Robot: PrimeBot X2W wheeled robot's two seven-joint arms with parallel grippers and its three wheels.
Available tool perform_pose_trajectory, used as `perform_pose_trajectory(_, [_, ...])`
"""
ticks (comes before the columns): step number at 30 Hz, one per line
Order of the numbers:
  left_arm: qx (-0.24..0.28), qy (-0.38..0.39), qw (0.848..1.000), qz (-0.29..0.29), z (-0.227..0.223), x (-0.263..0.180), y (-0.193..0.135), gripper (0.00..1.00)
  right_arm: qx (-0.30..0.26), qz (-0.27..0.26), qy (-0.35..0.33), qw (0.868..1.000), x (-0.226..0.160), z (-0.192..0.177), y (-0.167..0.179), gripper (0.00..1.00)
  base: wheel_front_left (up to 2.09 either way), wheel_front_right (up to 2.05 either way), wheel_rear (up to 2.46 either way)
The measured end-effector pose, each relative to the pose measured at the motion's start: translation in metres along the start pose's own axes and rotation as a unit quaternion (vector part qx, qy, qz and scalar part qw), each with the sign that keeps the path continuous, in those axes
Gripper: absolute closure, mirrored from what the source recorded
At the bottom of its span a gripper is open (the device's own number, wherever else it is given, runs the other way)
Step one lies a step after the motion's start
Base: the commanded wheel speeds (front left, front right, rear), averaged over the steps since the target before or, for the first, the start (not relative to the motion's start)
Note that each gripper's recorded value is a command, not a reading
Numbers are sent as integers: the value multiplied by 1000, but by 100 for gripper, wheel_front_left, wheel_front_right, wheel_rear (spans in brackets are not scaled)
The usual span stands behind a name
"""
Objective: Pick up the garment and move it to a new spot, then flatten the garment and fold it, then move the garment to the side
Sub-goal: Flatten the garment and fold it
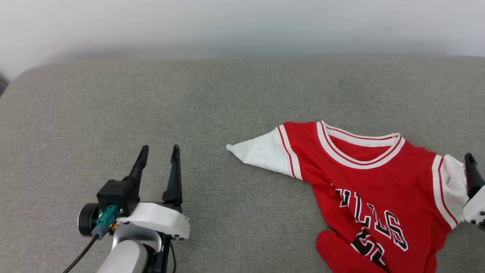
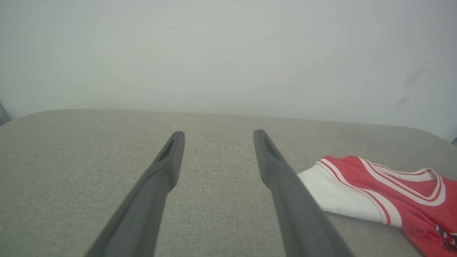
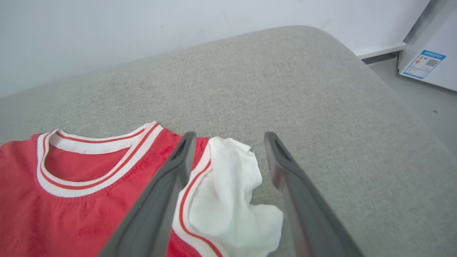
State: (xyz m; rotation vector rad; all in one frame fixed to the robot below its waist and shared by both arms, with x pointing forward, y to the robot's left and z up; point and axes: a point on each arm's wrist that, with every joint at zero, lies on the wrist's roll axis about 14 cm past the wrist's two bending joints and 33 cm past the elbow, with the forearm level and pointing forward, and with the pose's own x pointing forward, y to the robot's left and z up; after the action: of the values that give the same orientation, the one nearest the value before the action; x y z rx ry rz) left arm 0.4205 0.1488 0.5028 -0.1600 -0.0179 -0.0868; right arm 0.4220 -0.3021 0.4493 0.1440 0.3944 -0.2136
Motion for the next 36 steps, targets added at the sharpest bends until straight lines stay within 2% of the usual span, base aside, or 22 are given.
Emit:
perform_pose_trajectory(5, [3,-6,1000,6,10,-12,2,0,-27,33,-94,995,-20,34,24,0,0,0,0])
perform_pose_trajectory(9, [5,-12,1000,8,17,-21,3,0,-40,68,-139,987,-40,45,47,0,0,0,0])
perform_pose_trajectory(15, [9,-12,1000,17,21,-31,8,0,-42,112,-163,979,-71,41,79,0,0,0,0])
perform_pose_trajectory(21, [13,3,1000,10,17,-29,5,0,-40,127,-161,978,-96,32,88,0,0,0,0])
perform_pose_trajectory(28, [12,46,996,-71,14,9,-34,0,-33,125,-163,978,-102,35,87,0,0,0,0])
perform_pose_trajectory(32, [32,109,985,-128,-3,36,-61,0,-31,119,-158,980,-98,33,85,0,0,0,0])
perform_pose_trajectory(33, [53,188,967,-165,-32,45,-75,0,-29,117,-153,981,-94,31,85,0,0,0,0])
perform_pose_trajectory(36, [67,273,941,-186,-67,49,-79,0,-28,113,-141,983,-87,25,84,0,0,0,0])
